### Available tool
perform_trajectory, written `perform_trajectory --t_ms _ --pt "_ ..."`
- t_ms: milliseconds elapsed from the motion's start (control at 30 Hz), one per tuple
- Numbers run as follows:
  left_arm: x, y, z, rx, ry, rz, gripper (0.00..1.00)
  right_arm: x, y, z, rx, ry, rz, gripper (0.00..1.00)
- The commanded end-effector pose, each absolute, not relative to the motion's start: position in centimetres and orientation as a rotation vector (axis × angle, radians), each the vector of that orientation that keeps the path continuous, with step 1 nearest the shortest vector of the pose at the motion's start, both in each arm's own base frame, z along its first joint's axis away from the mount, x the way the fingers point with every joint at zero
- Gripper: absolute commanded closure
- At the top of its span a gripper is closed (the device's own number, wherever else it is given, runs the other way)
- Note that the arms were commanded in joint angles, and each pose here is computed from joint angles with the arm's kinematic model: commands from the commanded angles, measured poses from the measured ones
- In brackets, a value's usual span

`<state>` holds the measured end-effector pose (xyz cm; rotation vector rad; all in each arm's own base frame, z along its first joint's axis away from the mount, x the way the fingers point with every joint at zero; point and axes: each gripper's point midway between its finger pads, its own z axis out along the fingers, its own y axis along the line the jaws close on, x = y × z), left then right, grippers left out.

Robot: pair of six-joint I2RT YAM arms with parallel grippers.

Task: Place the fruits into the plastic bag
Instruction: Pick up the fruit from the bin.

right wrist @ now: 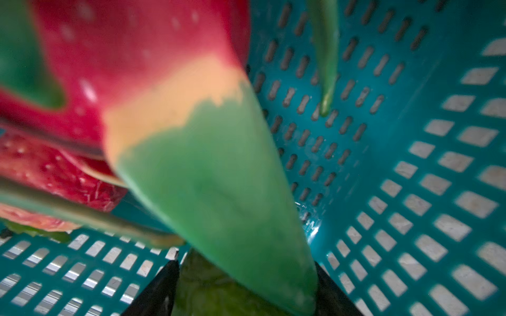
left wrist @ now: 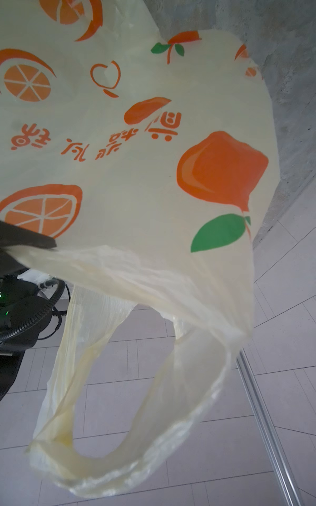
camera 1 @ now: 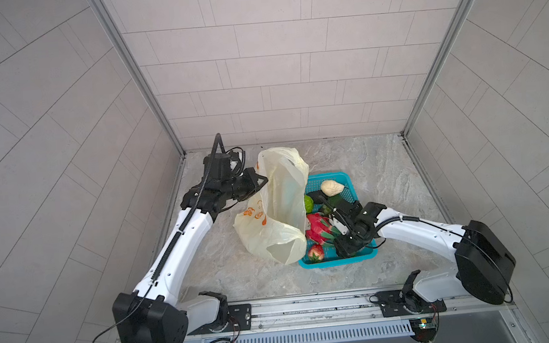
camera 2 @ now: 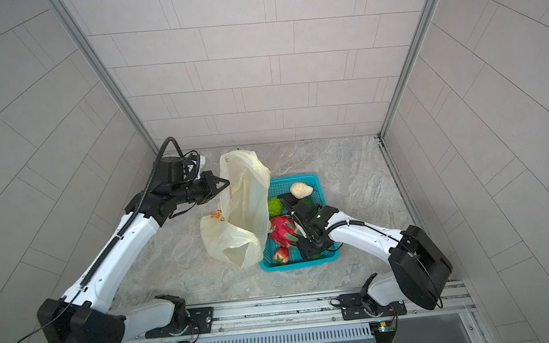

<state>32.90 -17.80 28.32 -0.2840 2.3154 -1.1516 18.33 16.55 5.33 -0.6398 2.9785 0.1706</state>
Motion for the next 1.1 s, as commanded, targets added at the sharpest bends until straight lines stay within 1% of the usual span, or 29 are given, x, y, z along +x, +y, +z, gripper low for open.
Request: perform_trajectory --t_ms 0,67,133,200,500,700,833,1067 --pt "33.1 -17.3 28.8 -0.383 2.287 -1.171 1.00 17.9 16.4 5.6 -0.663 3.000 0.155 0.38" --pt "33.1 -17.0 28.7 -0.396 2.286 -1.151 1.00 18.1 16.4 5.9 -0.663 2.981 0.159 0.49" --pt "33.0 -16.9 28.3 -0.407 2.291 -1.140 1.00 18.5 16.4 6.5 -0.657 2.949 0.156 0.62" --pt "33.0 -16.8 28.0 -0.417 2.301 -1.132 1.00 19.2 16.1 7.5 -0.631 2.906 0.133 0.68" --pt "33.4 -16.7 27.4 -0.433 2.312 -1.114 1.00 22.1 13.3 14.0 -0.529 2.691 -0.056 0.69" --pt "33.4 -16.7 27.2 -0.439 2.318 -1.111 1.00 23.2 11.0 16.1 -0.489 2.599 -0.185 0.68" --pt "33.3 -16.6 27.0 -0.440 2.321 -1.105 1.00 23.4 10.3 16.3 -0.451 2.592 -0.201 0.68" --pt "33.5 -16.6 27.0 -0.436 2.321 -1.099 1.00 22.0 12.6 12.8 -0.504 2.714 -0.007 0.68"
